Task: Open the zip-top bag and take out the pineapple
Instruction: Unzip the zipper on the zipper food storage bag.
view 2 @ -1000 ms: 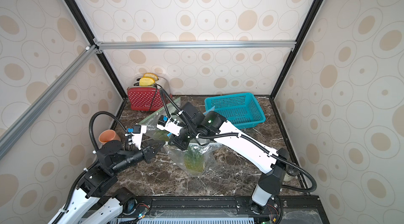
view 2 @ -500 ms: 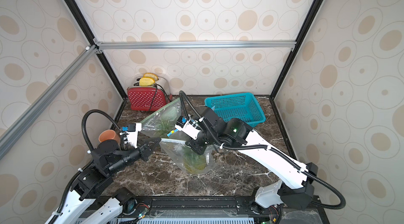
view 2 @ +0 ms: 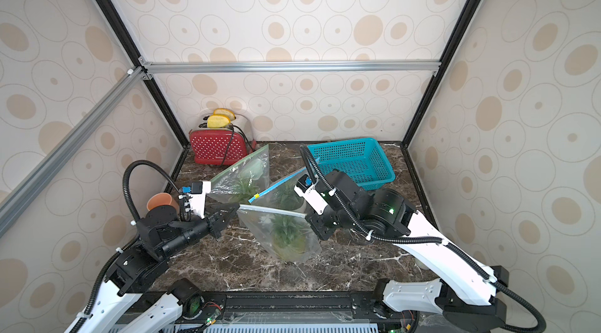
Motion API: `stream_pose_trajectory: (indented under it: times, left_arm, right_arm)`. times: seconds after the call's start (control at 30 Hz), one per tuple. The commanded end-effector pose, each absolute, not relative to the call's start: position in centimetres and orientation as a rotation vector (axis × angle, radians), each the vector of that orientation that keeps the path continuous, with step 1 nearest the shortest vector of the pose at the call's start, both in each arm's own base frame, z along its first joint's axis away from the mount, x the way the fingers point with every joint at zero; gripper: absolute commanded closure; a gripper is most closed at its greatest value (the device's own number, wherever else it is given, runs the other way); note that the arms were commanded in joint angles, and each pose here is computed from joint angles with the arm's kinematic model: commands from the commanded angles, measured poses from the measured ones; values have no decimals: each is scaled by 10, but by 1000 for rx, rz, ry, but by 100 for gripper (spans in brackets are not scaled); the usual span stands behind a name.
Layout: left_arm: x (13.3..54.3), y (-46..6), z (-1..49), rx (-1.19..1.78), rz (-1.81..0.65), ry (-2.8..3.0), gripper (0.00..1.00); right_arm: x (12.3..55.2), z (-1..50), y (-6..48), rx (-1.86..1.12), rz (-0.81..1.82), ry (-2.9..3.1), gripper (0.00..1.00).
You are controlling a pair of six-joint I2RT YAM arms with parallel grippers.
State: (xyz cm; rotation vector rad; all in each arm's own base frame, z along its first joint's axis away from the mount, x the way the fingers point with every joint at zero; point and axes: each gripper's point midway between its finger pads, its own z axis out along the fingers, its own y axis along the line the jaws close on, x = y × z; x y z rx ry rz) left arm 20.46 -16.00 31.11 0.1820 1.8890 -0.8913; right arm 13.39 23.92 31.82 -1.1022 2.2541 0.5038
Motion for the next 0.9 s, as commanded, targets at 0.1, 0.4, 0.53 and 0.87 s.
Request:
stream_pose_trajectory:
  times: [0.1,0.4,0.53,0.87]
  left_arm:
    - [228,-122,334,6,-690,1803,100]
    - [231,-132,334,16,-752,1789,100]
    - [232,-143,335,35,-822,1772,100]
    - [227,-171,351,110,-1038,1651,100]
  right_arm:
    - [119,293,144,-974,169,2485,95]
    - [114,290,155,-1031,228,2478,81]
    - [122,300,171,-1078,245,2427,71]
    - [155,331,247,-1230,339,2208,64]
